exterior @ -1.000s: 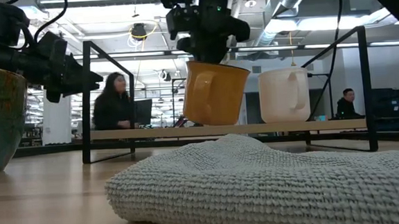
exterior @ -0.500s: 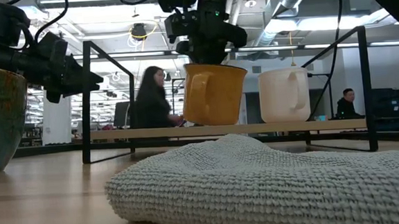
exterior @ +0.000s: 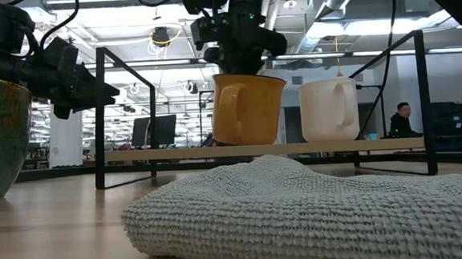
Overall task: Stack small to large cups/mugs on shelf
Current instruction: Put the yellow cup on the shelf
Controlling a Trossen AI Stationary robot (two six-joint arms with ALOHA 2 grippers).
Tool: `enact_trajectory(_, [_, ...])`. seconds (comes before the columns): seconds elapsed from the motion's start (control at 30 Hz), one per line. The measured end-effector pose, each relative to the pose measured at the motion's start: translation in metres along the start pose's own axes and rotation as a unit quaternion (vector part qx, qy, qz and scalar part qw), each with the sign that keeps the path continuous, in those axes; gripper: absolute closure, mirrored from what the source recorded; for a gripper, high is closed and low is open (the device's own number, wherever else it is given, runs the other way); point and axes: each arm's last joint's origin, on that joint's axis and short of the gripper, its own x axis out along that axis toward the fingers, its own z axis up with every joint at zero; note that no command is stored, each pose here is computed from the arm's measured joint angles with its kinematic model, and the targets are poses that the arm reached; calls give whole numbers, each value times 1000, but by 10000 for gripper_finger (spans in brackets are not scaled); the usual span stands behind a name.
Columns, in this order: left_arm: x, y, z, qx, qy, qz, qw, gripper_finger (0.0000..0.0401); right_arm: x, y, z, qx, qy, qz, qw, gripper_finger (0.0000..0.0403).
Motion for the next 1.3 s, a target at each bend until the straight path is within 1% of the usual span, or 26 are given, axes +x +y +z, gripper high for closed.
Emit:
enact_trajectory(0.13, [0,0,0,0,0,0,1000,230,0,0,0,-1,1,0,1000,315])
enact_trajectory(0.3, [0,0,0,0,0,0,1000,230,1,0,0,0,1,0,1000,269])
enact_trajectory(0.5, [0,0,0,0,0,0,1000,230,1,-3,3,1,-2,-32,999,206])
enact_trajectory(0.67, [0,0,0,0,0,0,1000,230,0,-5,3,2,9,-58,998,173])
enact_trajectory(0.8, [0,0,0,0,0,0,1000,230,0,-5,3,1,24,-76,997,165])
enact_trajectory(0.9, [0,0,0,0,0,0,1000,230,-9,-2,3,-16,25,-71,997,165])
enact_trajectory(1.03, [0,0,0,0,0,1,1000,230,-30,-2,9,-16,-7,-90,996,168])
enact_trajectory(1.2, [0,0,0,0,0,1,1000,230,-61,-7,16,-5,-72,-102,992,170])
enact_trajectory(1.3, [0,0,0,0,0,1,1000,230,-78,-6,20,18,-111,-100,989,170])
